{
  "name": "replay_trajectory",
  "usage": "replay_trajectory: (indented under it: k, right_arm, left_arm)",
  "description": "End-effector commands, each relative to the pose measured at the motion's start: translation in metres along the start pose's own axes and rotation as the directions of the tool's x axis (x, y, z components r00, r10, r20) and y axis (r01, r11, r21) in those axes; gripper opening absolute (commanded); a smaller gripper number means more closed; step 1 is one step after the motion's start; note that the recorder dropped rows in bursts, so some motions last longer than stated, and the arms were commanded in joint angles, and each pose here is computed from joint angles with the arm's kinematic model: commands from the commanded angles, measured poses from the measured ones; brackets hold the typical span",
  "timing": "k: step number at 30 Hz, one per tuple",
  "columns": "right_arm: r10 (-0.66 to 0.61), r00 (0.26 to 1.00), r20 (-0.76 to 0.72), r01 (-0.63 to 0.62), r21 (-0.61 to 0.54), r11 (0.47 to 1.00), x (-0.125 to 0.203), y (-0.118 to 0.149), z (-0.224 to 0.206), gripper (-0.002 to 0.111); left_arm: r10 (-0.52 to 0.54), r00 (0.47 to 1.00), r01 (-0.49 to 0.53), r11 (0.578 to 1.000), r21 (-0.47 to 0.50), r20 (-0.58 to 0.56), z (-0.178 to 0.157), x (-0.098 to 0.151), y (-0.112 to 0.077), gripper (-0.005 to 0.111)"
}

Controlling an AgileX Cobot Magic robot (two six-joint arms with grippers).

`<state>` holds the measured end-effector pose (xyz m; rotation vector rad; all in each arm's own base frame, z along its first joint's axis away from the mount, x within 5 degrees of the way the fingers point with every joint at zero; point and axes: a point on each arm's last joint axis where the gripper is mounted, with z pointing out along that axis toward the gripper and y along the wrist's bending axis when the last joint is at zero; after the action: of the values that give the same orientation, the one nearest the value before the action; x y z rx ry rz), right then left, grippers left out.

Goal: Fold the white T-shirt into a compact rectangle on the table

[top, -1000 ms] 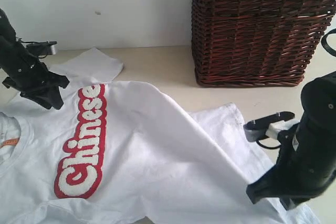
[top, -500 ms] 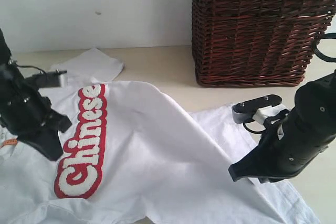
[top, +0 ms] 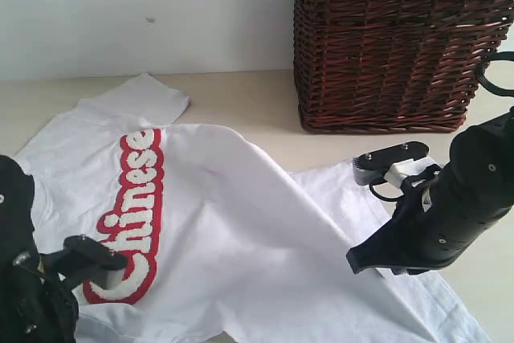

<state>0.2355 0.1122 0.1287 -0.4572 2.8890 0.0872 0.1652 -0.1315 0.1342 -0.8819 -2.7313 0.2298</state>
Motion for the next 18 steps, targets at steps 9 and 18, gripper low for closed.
replay_trajectory:
  k: [9,18]
  right_arm:
    - [-0.006,1.000,0.015,0.006,0.000,1.000,-0.003,-0.001,0.000,0.000]
    - [-0.006,1.000,0.013,0.006,0.000,1.000,-0.003,-0.001,0.000,0.000]
  left_arm:
    - [0.086,0.978,-0.091,0.996,-0.015,-0.192,0.045,0.000,-0.026,0.000]
    - [0.226,0.965,-0.201,0.963,0.181,-0.130,0.052,0.000,-0.064,0.000]
